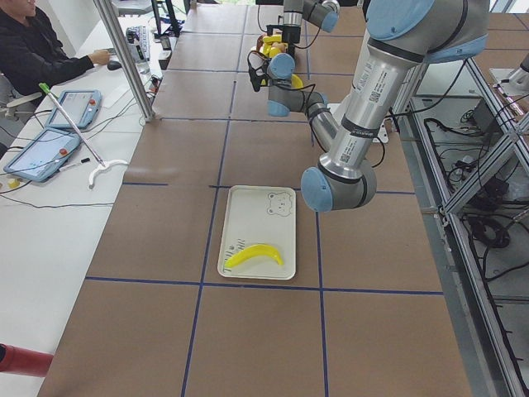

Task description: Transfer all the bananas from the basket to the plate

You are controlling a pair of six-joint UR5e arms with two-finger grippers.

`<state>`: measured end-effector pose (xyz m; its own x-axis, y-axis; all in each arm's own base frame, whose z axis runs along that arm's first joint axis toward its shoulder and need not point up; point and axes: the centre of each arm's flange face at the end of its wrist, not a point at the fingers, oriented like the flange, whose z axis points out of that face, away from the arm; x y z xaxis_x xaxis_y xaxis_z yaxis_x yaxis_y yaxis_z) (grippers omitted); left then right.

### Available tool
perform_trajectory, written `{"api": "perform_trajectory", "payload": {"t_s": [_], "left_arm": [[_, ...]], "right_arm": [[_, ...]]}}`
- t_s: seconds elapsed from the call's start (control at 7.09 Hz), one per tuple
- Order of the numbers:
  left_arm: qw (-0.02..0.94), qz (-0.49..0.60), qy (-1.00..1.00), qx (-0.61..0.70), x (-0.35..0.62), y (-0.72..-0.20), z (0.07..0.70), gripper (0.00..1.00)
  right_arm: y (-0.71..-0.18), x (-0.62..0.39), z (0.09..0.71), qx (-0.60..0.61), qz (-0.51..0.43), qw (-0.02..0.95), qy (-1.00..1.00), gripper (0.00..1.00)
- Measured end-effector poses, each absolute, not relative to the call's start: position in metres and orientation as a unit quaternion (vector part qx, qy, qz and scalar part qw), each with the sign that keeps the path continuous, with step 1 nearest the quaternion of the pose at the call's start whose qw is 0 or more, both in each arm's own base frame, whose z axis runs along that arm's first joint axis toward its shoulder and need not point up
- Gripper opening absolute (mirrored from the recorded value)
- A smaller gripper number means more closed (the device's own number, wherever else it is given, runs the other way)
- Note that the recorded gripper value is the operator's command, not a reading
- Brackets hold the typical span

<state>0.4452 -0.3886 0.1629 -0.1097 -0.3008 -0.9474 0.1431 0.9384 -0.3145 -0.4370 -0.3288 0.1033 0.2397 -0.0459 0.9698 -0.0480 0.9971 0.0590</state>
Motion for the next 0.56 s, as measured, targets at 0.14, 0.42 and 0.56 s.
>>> {"api": "perform_trajectory", "payload": {"t_s": [0.14,0.42,0.56], "left_arm": [[0.672,-0.176,0.718,-0.053,0.446,-0.395,0.169,0.0],[0.722,-0.216,0.656,-0.038,0.427,-0.431,0.206,0.0],[0.76,-0.222,0.61,-0.02,0.406,-0.447,0.239,0.0]], "right_arm": [[-0.328,-0.433,0.101,0.039,0.002,0.784,-0.62,1.0],[-0.33,-0.422,0.098,0.045,0.006,0.78,-0.624,1.0],[-0.336,-0.414,0.099,0.05,0.012,0.78,-0.624,1.0]]}}
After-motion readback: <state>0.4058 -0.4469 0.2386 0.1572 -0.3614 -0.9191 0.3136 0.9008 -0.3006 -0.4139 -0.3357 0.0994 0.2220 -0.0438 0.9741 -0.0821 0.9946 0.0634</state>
